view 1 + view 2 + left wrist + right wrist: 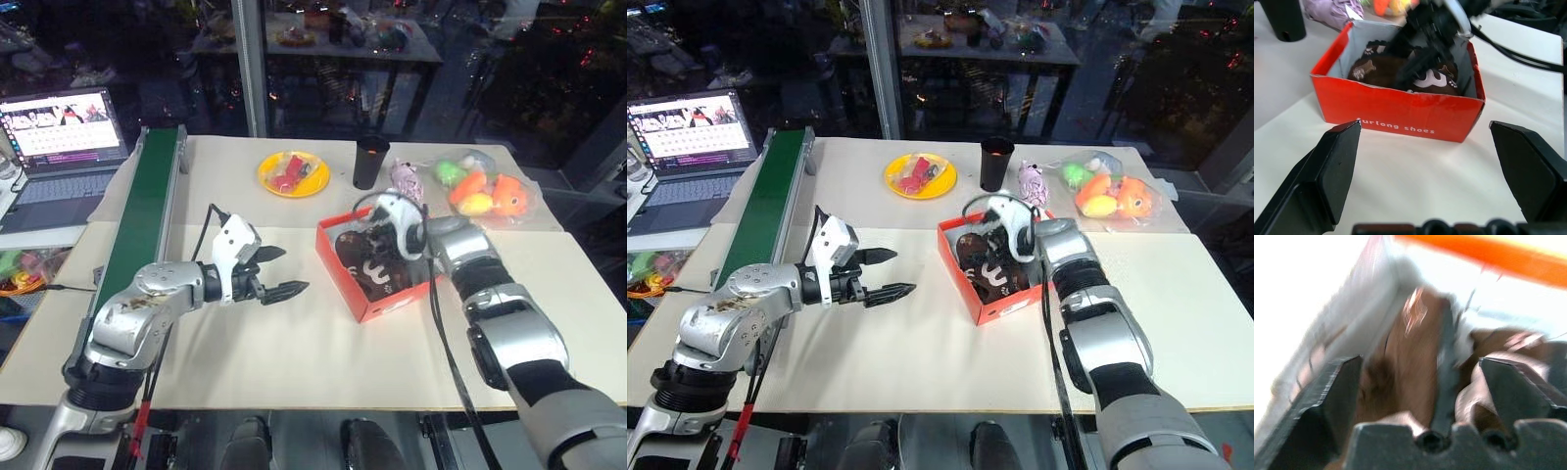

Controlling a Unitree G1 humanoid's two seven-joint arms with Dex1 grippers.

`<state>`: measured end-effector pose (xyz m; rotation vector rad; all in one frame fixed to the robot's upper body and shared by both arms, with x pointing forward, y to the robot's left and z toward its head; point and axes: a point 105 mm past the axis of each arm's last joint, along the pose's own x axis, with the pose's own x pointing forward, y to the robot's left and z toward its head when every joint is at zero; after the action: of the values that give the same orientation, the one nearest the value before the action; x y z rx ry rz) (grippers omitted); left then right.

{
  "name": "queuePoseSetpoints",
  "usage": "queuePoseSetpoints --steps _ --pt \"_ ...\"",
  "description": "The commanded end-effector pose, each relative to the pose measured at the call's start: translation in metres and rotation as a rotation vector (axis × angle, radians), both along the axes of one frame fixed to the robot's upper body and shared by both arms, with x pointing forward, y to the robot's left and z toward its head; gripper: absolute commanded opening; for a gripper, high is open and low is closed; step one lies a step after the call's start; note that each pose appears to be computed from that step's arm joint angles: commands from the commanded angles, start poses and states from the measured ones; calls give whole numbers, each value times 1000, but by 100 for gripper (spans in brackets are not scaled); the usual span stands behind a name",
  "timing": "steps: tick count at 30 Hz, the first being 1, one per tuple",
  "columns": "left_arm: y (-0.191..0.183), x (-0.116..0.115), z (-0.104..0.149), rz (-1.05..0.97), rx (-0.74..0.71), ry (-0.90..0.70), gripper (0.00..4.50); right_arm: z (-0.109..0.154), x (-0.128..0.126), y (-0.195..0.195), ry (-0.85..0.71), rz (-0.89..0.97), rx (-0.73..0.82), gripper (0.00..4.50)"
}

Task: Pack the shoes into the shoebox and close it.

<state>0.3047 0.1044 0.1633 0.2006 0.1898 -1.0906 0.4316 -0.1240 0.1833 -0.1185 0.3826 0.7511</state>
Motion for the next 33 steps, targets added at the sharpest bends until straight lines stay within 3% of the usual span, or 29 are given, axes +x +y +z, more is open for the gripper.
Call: queuePoseSetpoints --steps 1,4,8,11,13,17,22,33 --pt "-5 -1 9 -69 23 -48 450 83 -25 -11 -120 -51 211 444" --pt "-7 4 9 -92 40 -56 450 100 -54 -25 -138 -75 257 444" --pt "-8 14 14 -109 57 -84 450 86 -86 -83 -153 -275 115 444" --pt "-9 26 18 -98 60 -101 450 61 -118 -126 -98 -423 -14 378" --pt "-11 28 19 -109 62 -113 450 46 -131 -136 -64 -459 -62 302" --pt "-18 38 26 -109 47 -143 450 -16 -155 -146 43 -509 -144 165" --pt "-18 43 30 -98 53 -164 450 -54 -146 -141 -20 -515 -143 1" --pt "-9 44 39 -62 73 -183 450 -101 -111 -151 -134 -571 -196 1"
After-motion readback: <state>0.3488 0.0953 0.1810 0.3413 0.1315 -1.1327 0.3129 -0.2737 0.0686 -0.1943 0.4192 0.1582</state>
